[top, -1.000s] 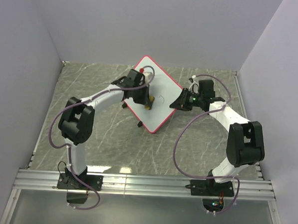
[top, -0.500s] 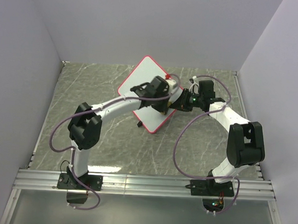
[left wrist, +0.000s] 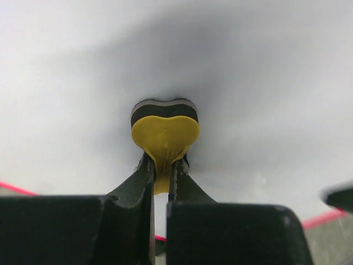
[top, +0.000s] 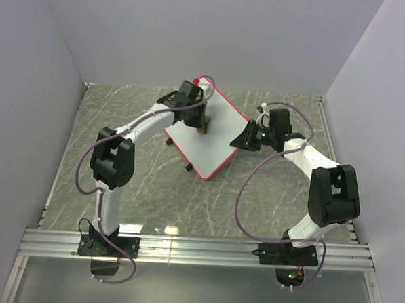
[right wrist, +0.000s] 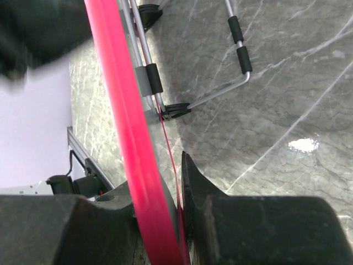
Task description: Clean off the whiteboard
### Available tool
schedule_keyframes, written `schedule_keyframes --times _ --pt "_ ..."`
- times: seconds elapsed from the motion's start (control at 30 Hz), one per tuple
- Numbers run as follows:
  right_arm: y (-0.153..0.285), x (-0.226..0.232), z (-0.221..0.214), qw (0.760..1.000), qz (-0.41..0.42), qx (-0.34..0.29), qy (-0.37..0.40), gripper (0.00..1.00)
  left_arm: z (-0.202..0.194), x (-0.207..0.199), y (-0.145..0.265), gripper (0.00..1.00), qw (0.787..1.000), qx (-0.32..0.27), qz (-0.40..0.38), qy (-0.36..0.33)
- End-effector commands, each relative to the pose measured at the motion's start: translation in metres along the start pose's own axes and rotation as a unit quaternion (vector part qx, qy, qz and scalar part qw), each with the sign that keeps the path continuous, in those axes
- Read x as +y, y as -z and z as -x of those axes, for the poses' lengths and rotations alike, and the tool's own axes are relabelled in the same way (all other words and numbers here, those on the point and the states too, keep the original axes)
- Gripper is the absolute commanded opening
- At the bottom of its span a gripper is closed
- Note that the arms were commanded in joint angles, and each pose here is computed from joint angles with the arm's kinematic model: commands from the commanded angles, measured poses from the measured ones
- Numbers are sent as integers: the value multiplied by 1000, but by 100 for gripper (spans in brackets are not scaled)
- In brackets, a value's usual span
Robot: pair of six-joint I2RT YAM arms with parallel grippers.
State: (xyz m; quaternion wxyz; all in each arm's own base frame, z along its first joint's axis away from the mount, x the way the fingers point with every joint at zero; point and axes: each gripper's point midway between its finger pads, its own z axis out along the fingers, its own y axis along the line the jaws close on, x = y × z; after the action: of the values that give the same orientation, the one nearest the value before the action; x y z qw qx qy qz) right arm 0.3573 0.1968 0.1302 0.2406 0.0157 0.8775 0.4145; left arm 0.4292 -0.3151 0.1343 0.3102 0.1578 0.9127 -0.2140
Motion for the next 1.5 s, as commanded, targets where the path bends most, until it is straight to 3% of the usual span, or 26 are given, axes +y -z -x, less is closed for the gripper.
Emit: schedule_keyframes --times 0.0,0.27,0.33,0.5,0.63,0.73,0.83,0.9,0.93,0.97,1.03,1.13,1.2,1.27,1.47 --pt "-11 -13 -42 998 -41 51 -13 0 -1 49 -25 0 998 5 66 21" --pt "-16 -12 -35 998 -42 53 -11 0 -31 -65 -11 0 996 15 -54 -74" --pt "-18 -12 -33 998 -42 52 -11 0 -24 -61 -2 0 997 5 -45 -70" --pt "-21 -9 -26 998 -40 44 -12 0 32 44 46 0 996 -62 41 40" --pt "-22 -7 -23 998 -41 42 -14 0 63 133 104 0 976 -125 139 109" --pt "-22 -7 -20 998 -46 34 -13 0 69 174 140 0 957 -160 194 145" --pt "-22 -8 -18 998 -50 30 -13 1 44 207 148 0 943 -152 236 180" --pt "-23 -9 -18 998 -52 27 -13 14 28 221 148 0 937 -141 253 196" --pt "-22 -9 -17 998 -54 24 -13 34 10 232 146 0 933 -125 265 208" --pt "-22 -9 -16 998 -56 22 -14 42 1 236 144 0 930 -118 270 219" --pt "-21 -8 -13 998 -59 15 -13 55 -21 246 140 0 926 -99 281 234" --pt "-17 -6 -4 998 -67 7 -1 64 -42 252 138 0 922 -86 288 244" --pt "-13 -3 -2 997 -72 7 4 78 -45 252 136 0 923 -86 286 244" --pt "-6 2 7 997 -81 -4 16 99 -52 252 133 0 923 -80 285 246" --pt "26 21 28 991 -109 -58 45 100 -85 254 116 0 921 -39 287 262"
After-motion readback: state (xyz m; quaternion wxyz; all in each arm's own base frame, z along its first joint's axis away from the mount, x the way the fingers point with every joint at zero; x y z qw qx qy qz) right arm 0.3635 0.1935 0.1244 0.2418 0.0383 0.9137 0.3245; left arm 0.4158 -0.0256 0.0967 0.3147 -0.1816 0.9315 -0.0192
